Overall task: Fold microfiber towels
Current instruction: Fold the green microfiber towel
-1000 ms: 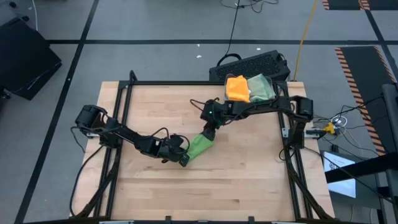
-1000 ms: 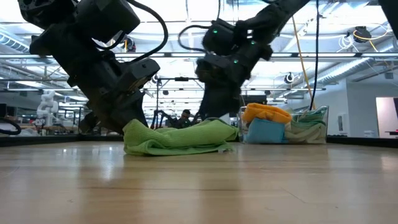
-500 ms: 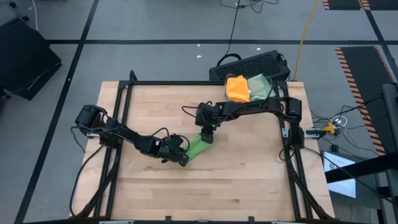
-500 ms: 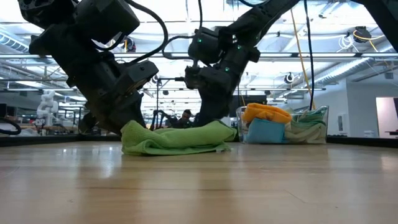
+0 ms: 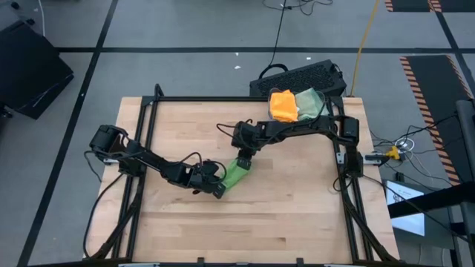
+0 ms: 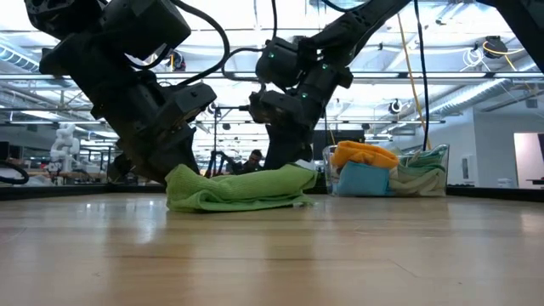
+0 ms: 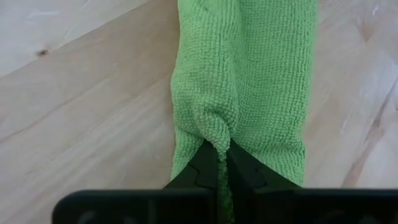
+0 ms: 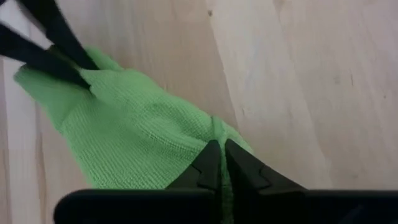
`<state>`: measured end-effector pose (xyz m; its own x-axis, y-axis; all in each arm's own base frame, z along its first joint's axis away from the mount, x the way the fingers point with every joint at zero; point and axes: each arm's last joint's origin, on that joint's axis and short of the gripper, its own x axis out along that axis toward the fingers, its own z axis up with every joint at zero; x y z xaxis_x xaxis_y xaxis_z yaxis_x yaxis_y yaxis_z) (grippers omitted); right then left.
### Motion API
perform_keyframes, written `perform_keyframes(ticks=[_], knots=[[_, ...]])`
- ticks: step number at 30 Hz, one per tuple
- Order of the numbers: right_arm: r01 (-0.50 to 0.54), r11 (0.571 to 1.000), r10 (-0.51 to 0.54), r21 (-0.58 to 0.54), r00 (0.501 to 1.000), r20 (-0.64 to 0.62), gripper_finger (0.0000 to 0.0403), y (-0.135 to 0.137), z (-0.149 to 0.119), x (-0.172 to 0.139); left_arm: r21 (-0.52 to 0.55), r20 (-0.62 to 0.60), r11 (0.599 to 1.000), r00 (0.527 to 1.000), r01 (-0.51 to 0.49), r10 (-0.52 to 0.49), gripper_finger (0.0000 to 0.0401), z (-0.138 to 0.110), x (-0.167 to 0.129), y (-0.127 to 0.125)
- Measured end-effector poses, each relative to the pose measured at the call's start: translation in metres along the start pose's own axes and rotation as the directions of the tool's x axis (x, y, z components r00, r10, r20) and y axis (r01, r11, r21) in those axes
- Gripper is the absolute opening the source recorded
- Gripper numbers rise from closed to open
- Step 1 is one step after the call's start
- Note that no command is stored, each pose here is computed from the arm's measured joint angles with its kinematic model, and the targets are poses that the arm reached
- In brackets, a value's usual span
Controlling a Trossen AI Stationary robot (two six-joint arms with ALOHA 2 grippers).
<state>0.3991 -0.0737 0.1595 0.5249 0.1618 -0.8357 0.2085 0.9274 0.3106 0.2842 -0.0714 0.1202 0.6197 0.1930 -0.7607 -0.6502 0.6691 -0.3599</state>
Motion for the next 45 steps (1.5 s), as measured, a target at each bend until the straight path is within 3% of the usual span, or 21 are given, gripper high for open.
perform_keyframes(ticks=[9, 18, 26, 32, 39, 45], knots=[[-0.047, 0.966, 0.045, 0.254, 0.999, 0.013, 0.0005, -0.025, 0.004, -0.008, 0.001, 0.005, 1.000, 1.000, -0.006, 0.006, 0.0007, 0.000, 0.000, 0.000], [-0.119, 0.842, 0.138, 0.526, 0.990, 0.003, 0.0003, -0.065, -0.006, -0.015, -0.016, 0.051, 0.998, 0.997, -0.054, 0.054, 0.0011, 0.001, 0.000, 0.003], [-0.039, 0.834, 0.073, 0.551, 0.997, -0.039, 0.0013, -0.063, -0.013, -0.012, -0.032, 0.065, 0.998, 0.997, -0.048, 0.050, 0.0010, 0.000, -0.001, 0.001], [0.049, 0.815, -0.036, 0.578, 0.999, -0.033, 0.0073, -0.069, -0.013, -0.014, -0.002, 0.017, 1.000, 1.000, -0.021, 0.021, 0.0012, -0.014, -0.006, -0.005], [-0.154, 0.818, 0.134, 0.554, 0.988, 0.076, 0.0148, -0.049, 0.001, -0.015, -0.007, 0.015, 1.000, 1.000, -0.026, 0.026, 0.0007, -0.019, -0.009, -0.006], [-0.143, 0.856, 0.152, 0.497, 0.988, 0.023, 0.0157, -0.024, -0.005, -0.007, -0.016, 0.019, 0.999, 0.999, -0.028, 0.029, 0.0012, -0.019, -0.008, -0.006]])
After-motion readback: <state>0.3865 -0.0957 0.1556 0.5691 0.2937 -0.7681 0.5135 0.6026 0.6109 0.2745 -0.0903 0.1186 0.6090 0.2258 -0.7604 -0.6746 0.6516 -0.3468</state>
